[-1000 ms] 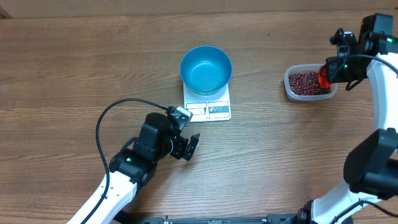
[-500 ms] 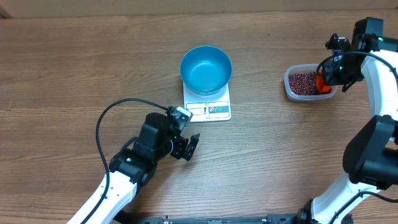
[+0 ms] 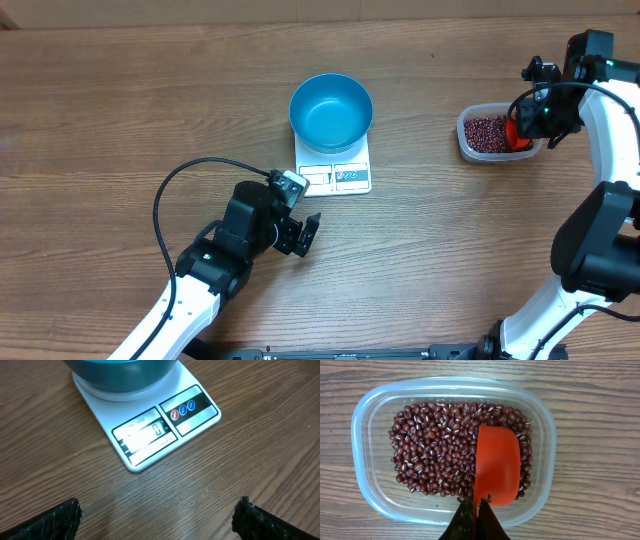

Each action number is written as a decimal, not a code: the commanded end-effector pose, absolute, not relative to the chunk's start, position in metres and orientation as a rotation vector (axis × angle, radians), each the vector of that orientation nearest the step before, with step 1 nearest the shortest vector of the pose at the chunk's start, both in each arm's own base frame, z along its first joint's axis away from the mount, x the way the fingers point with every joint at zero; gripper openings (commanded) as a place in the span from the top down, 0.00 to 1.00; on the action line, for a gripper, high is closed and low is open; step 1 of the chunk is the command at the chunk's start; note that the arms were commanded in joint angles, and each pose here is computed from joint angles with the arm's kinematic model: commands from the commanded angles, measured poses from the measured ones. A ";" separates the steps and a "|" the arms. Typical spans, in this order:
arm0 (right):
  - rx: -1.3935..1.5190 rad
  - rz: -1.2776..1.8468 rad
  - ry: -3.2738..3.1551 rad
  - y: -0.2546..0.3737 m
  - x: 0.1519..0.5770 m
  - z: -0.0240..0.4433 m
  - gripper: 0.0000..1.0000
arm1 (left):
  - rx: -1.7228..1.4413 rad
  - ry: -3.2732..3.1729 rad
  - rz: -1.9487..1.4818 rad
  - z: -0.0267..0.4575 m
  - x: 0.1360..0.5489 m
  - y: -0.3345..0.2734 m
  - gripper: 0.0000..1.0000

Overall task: Scoop item into bowl and weigh 150g on scale
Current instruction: 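Drag the scoop through the beans with the right gripper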

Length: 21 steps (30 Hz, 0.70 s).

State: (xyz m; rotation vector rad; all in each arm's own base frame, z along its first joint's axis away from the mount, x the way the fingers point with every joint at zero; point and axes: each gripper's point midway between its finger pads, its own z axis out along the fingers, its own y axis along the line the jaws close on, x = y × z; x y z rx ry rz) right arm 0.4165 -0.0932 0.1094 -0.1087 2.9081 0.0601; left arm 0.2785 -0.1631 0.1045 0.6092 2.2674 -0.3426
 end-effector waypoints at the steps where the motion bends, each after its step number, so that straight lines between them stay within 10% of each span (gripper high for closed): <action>1: -0.092 0.074 2.916 -0.096 0.418 0.106 0.96 | 0.556 2.279 -0.318 0.102 0.283 -0.158 0.00; 21: -0.025 0.023 2.917 -0.106 0.422 0.102 0.96 | 0.430 2.306 -0.328 0.103 0.286 -0.153 0.00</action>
